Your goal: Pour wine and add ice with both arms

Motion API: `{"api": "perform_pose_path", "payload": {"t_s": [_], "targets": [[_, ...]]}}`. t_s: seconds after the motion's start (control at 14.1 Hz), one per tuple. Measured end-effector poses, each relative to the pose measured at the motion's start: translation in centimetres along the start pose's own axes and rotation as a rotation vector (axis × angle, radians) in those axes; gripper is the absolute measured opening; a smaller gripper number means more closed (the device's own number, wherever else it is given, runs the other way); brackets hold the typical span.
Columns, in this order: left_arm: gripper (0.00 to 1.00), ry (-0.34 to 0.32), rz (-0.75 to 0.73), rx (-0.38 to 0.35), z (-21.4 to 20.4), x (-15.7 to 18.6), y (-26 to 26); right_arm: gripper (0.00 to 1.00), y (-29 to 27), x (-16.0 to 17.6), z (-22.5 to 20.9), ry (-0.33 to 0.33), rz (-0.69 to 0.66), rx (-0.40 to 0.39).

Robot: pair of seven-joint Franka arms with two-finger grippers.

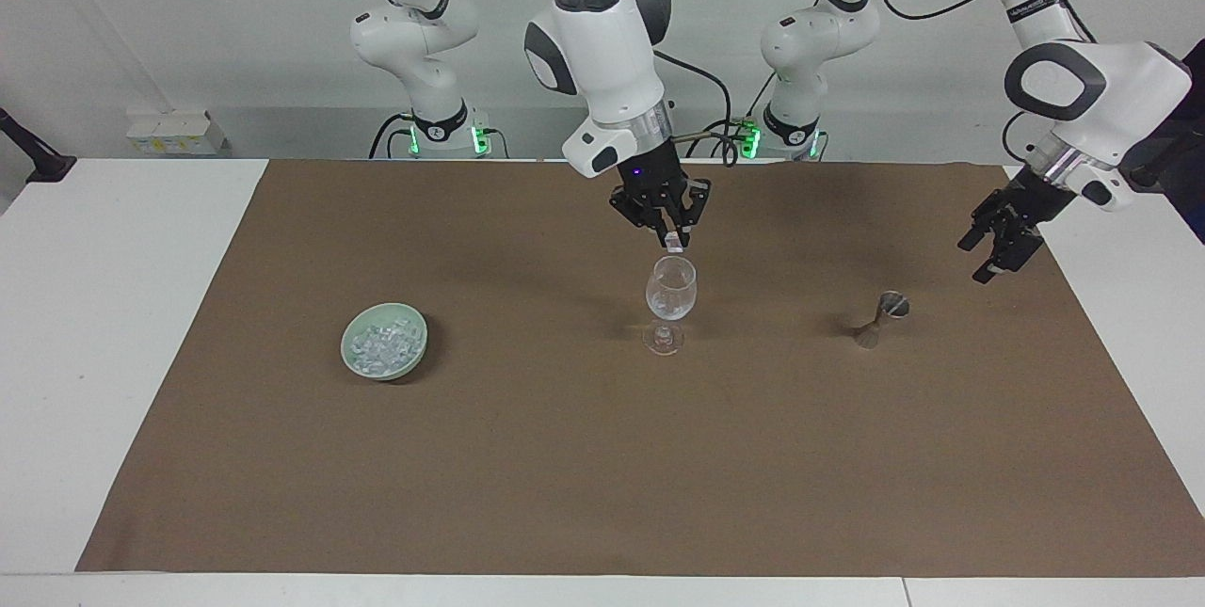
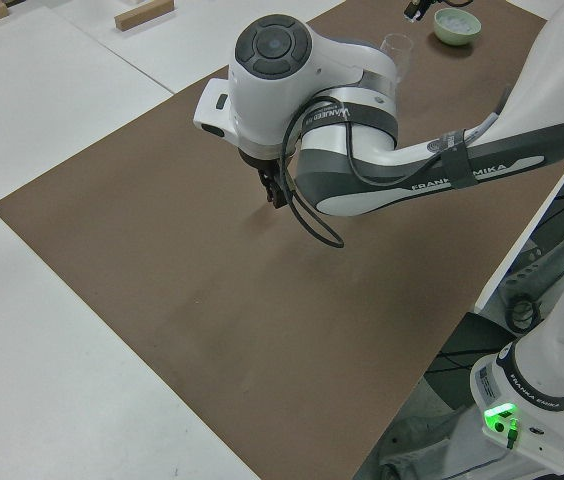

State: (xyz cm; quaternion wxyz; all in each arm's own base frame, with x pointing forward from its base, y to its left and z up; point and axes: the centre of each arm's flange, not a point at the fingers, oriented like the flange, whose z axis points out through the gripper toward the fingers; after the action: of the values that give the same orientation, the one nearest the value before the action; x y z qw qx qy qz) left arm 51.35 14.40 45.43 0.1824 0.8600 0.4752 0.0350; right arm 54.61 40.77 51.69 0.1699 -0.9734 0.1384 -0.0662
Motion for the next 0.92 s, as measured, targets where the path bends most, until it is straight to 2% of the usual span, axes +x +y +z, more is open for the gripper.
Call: {"api": "perform_pose_path", "payload": {"t_s": [0.43,0.71,0.92], "targets": [[1.0,0.043,0.518,0.138,-4.1,-2.7,5.8,0.25,0.3,0.4,2.2,0.012,-0.014,-0.025],[1.0,0.041,0.755,0.18,-3.7,-5.8,8.8,0.25,0.3,0.5,2.7,0.011,-0.013,-0.027],[1.0,0.001,0.852,0.198,-5.4,-7.6,10.6,0.25,0.4,0.7,3.7,0.011,-0.011,-0.024]]}}
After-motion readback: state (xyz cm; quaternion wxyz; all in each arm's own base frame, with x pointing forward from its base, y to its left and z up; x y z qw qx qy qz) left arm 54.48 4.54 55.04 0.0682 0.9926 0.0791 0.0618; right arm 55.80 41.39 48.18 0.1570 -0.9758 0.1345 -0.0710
